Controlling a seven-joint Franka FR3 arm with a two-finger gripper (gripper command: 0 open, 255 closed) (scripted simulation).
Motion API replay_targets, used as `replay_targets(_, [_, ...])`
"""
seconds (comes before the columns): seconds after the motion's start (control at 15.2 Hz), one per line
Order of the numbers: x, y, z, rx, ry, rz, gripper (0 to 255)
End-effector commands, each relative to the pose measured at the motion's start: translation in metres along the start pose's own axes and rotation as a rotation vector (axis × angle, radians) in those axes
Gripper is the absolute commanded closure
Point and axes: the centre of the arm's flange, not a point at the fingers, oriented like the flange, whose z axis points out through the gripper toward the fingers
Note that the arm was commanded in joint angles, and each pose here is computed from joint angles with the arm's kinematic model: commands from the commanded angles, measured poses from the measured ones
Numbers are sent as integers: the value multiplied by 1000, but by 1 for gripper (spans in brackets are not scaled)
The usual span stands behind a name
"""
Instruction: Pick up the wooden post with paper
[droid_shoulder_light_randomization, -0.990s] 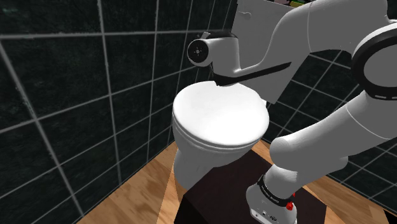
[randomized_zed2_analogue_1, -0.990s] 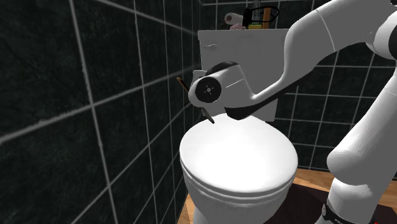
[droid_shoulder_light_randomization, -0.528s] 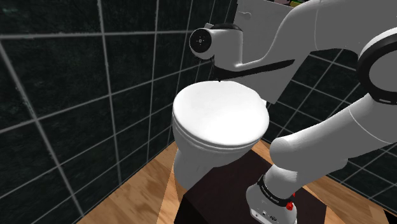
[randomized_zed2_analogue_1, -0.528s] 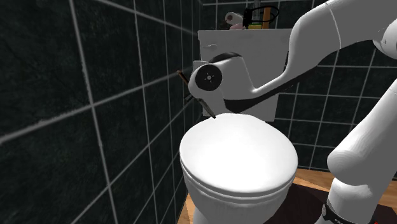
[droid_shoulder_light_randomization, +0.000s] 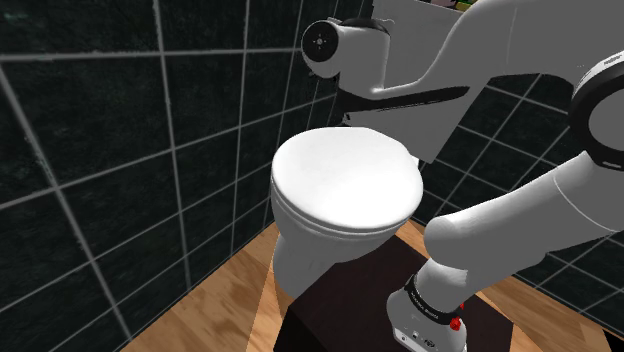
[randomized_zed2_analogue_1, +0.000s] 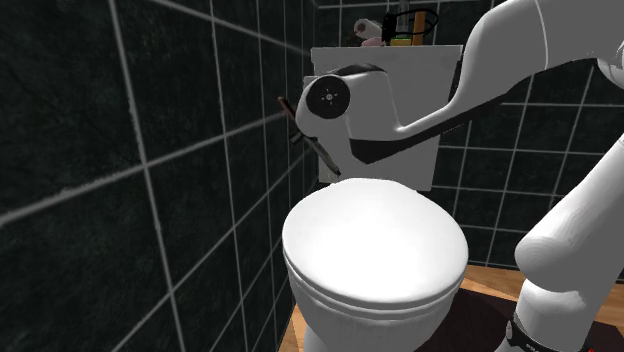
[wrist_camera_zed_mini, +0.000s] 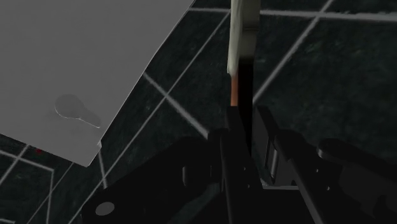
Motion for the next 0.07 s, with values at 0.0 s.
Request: replay_targets(0.0, [4, 2, -1, 1, 3, 0, 255])
